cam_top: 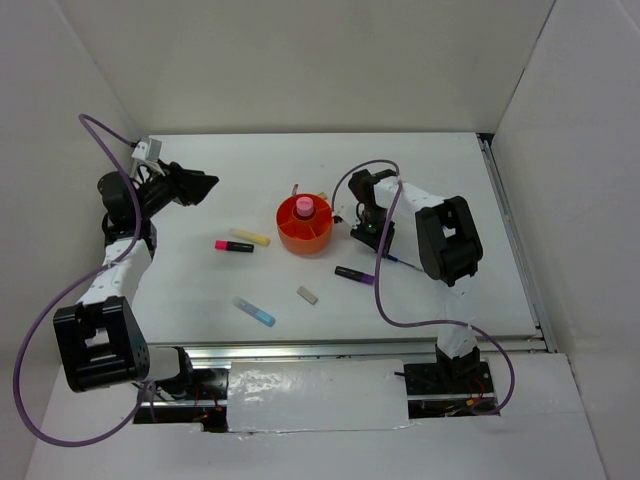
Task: Sort the stationery into containers
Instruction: Pick up the pen from the center of the board, then place the pen in the storage box.
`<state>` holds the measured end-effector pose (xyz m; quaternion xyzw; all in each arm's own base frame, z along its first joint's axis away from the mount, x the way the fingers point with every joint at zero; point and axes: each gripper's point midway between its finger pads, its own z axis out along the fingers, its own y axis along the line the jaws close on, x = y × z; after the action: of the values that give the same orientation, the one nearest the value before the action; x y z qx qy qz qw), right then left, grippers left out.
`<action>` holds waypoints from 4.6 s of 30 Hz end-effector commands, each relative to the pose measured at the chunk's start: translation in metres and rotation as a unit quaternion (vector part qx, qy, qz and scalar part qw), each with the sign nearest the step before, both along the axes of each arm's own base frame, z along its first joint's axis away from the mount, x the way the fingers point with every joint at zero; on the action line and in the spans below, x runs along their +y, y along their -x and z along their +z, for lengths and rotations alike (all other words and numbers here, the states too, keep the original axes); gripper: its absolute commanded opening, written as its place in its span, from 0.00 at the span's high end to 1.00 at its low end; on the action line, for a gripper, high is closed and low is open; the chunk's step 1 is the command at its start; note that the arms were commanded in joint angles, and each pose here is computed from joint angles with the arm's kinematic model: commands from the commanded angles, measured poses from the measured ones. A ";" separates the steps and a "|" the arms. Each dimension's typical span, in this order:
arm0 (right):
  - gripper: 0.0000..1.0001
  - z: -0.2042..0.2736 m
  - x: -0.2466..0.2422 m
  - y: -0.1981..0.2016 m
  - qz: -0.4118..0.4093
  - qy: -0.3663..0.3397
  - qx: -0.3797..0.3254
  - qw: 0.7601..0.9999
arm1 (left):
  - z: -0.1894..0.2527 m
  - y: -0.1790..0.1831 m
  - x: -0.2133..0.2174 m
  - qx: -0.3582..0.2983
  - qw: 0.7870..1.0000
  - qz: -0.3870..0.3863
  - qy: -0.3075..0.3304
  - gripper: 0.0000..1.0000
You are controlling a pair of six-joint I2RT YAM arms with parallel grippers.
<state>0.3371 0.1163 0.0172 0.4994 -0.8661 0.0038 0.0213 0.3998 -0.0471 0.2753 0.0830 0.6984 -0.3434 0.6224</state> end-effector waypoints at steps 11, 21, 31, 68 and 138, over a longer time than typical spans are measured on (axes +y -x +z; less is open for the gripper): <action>0.63 -0.010 -0.019 0.011 -0.018 0.036 0.019 0.999 | 0.021 0.012 -0.001 -0.035 0.999 -0.005 -0.016 0.34; 0.62 -0.009 -0.023 0.013 -0.044 0.005 0.019 0.999 | 0.025 0.012 -0.002 -0.038 0.999 -0.007 -0.014 0.34; 0.61 -0.008 -0.018 0.009 -0.047 -0.012 0.012 0.999 | 0.026 0.011 0.000 -0.038 0.999 -0.004 -0.015 0.34; 1.00 0.375 0.127 -0.121 -0.264 -0.593 -0.343 0.679 | 0.037 0.049 0.029 -0.047 0.996 0.070 -0.009 0.32; 0.71 0.175 0.256 -0.099 -0.391 -0.413 -0.348 0.745 | -0.001 0.063 0.070 -0.018 0.994 0.106 0.012 0.32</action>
<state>0.4418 0.3692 0.1893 0.0494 -0.8502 -0.1829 -0.4912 0.3378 0.0233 0.2680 -0.0101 0.6977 -0.2827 0.6581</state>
